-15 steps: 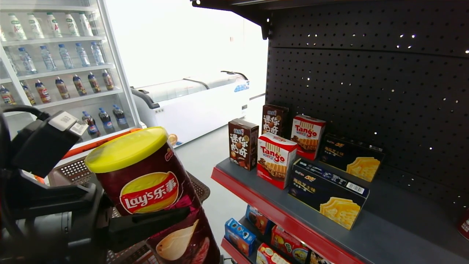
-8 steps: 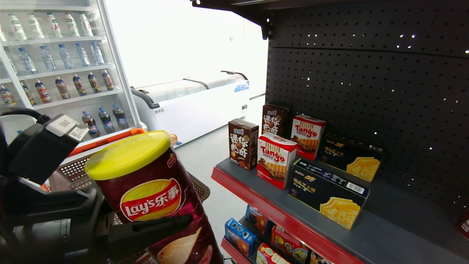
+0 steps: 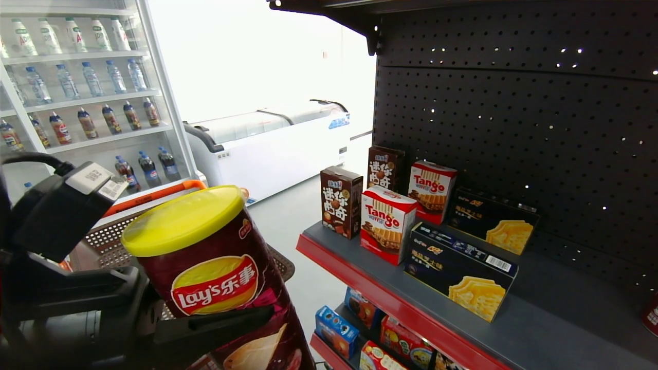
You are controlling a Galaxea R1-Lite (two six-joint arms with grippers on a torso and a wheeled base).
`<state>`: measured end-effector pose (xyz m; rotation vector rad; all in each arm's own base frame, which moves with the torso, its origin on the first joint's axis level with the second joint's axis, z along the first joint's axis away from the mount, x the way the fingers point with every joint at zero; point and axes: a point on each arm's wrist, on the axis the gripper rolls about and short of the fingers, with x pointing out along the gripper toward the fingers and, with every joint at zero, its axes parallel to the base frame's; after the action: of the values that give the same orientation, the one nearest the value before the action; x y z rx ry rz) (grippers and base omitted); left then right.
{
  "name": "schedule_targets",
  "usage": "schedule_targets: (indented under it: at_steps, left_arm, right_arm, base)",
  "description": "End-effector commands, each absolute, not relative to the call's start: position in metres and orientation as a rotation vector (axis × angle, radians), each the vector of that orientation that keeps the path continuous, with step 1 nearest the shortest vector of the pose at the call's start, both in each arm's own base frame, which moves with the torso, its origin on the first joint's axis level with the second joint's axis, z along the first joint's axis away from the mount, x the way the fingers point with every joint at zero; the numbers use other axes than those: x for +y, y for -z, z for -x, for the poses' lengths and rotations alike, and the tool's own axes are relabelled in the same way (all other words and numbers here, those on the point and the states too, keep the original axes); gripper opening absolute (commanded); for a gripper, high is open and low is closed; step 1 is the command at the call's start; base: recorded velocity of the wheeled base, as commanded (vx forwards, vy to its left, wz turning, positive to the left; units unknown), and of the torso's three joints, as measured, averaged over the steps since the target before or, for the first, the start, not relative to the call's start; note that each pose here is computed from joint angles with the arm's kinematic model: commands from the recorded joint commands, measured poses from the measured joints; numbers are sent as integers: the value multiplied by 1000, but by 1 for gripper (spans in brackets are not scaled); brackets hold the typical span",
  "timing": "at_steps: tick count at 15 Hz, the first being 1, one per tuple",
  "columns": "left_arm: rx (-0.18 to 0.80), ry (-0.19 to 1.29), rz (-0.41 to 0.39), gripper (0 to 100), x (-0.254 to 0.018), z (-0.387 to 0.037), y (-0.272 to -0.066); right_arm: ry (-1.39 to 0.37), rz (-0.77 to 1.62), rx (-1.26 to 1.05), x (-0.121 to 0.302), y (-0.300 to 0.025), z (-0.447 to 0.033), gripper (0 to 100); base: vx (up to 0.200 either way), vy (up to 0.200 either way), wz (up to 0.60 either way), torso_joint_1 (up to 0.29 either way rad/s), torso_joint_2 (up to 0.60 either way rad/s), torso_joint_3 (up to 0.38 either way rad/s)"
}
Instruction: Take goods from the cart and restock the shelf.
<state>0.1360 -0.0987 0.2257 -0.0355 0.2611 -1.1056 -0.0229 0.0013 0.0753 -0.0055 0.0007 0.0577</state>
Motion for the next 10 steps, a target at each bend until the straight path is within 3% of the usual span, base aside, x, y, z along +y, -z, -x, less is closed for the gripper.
schedule_targets:
  at_steps: [1, 5, 10]
  left_arm:
    - [268, 1106, 36, 0, -99, -137, -224]
    - [271, 1105, 36, 0, -99, -137, -224]
    - [274, 1103, 36, 0, -99, -137, -223]
  right_arm:
    - [-57, 6, 1, 1, -75, 23, 100]
    - [-58, 6, 1, 1, -75, 23, 100]
    - [-60, 6, 1, 1, -75, 23, 100]
  base:
    - [0, 0, 0, 0, 0, 0]
    - [0, 0, 0, 0, 0, 0]
    - [0, 0, -600, 0, 2, 5]
